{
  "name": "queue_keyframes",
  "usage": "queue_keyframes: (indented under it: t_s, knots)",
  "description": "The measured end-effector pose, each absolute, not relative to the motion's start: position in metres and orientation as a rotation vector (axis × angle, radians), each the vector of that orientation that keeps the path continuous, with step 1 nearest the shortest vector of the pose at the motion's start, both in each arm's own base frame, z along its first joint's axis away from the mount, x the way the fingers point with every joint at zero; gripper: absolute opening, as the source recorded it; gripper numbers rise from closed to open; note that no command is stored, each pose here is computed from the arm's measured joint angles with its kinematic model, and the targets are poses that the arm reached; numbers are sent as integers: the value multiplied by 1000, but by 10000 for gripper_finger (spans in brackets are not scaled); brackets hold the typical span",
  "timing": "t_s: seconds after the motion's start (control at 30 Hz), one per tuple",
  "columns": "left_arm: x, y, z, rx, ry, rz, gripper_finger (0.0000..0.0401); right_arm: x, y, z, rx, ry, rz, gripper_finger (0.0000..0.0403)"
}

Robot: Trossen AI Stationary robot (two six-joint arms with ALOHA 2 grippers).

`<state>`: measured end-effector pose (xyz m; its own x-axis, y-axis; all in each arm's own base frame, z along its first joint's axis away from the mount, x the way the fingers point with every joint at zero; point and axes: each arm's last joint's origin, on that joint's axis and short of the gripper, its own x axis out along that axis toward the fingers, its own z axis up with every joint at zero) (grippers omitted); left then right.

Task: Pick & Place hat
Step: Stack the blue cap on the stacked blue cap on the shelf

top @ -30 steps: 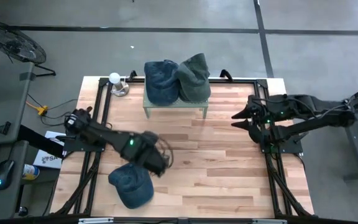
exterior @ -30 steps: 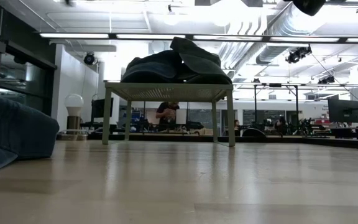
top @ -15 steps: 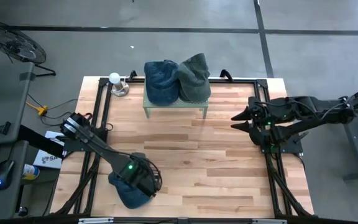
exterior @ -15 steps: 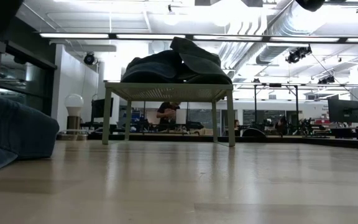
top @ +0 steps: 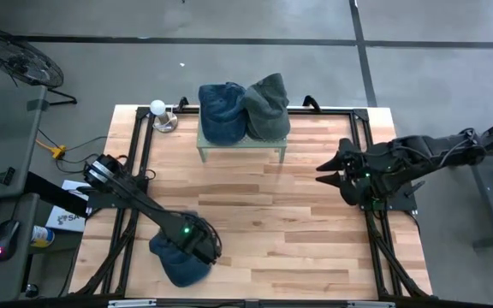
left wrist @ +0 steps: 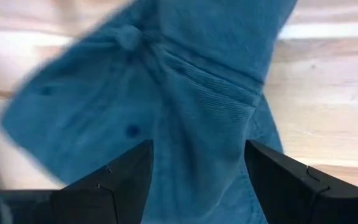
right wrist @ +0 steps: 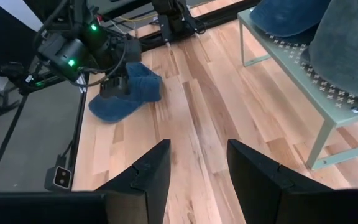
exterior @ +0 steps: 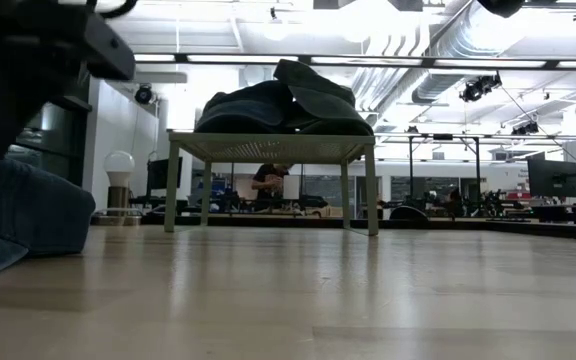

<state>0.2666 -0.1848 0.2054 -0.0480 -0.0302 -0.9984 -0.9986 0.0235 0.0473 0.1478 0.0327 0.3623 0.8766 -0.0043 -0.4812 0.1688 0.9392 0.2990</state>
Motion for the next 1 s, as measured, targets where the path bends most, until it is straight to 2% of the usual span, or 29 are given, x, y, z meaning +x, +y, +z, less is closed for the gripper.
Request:
queue_keyframes:
  t_s: [0.3,0.53,0.73,1.0]
  knots:
    - [266,-184,174,-1282,1233,1153,247,161,40,355,336,548,-98,149]
    - [266,-183,173,-1274,1206,1152,236,168,42,350,331,576,-99,149]
    - [267,-184,173,-1275,1204,1148,163,168,42,350,328,580,-100,149]
    - [268,-185,173,-1237,1266,1066,21,168,42,350,322,580,-98,149]
